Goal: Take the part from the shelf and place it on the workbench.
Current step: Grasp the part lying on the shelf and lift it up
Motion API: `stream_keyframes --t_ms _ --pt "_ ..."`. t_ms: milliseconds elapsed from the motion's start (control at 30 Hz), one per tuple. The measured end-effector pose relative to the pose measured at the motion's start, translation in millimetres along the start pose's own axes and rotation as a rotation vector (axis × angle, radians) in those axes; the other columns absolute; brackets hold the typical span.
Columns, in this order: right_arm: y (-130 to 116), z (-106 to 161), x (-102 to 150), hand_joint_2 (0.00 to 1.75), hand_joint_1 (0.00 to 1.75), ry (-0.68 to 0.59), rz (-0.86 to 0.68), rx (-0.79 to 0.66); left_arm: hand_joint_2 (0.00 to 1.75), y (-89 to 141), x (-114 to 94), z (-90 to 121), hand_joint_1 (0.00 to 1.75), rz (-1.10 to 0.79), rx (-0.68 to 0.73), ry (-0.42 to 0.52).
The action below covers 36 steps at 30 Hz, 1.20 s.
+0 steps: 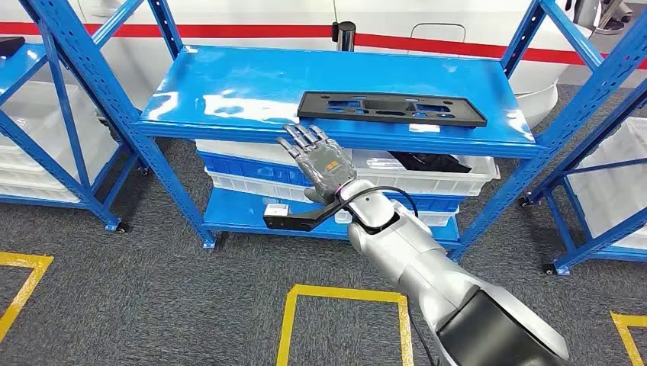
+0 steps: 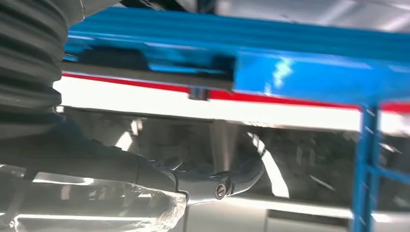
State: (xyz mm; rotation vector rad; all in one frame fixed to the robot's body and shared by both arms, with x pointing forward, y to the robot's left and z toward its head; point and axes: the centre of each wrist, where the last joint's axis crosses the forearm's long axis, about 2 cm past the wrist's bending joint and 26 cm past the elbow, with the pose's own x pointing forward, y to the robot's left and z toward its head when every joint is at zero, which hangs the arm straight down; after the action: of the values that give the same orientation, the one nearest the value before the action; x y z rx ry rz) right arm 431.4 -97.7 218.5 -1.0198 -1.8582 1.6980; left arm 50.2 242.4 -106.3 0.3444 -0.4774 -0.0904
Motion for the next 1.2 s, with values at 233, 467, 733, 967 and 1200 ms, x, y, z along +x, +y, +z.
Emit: stream_keyframes --t_ms 233,467,733,967,1200 --pt "10 5 -4 1.75 0.0 0.084 0.018 0.097 0.0 0 1 -1 0.0 -0.004 0.004 -0.001" --pt "15 11 -19 1.75 0.0 0.201 0.029 0.148 0.0 1 2 -1 0.0 -0.01 0.009 0.004" --pt "15 21 -49 1.75 0.0 0.318 -0.016 0.107 0.0 1 2 -1 0.0 -0.015 0.012 0.003" --pt "7 21 -63 1.75 0.0 0.348 -0.036 0.075 0.0 1 1 -1 0.0 -0.017 0.012 0.003" --pt "4 21 -68 1.75 0.0 0.358 -0.039 0.047 0.0 1 1 -1 0.0 -0.021 0.008 0.0"
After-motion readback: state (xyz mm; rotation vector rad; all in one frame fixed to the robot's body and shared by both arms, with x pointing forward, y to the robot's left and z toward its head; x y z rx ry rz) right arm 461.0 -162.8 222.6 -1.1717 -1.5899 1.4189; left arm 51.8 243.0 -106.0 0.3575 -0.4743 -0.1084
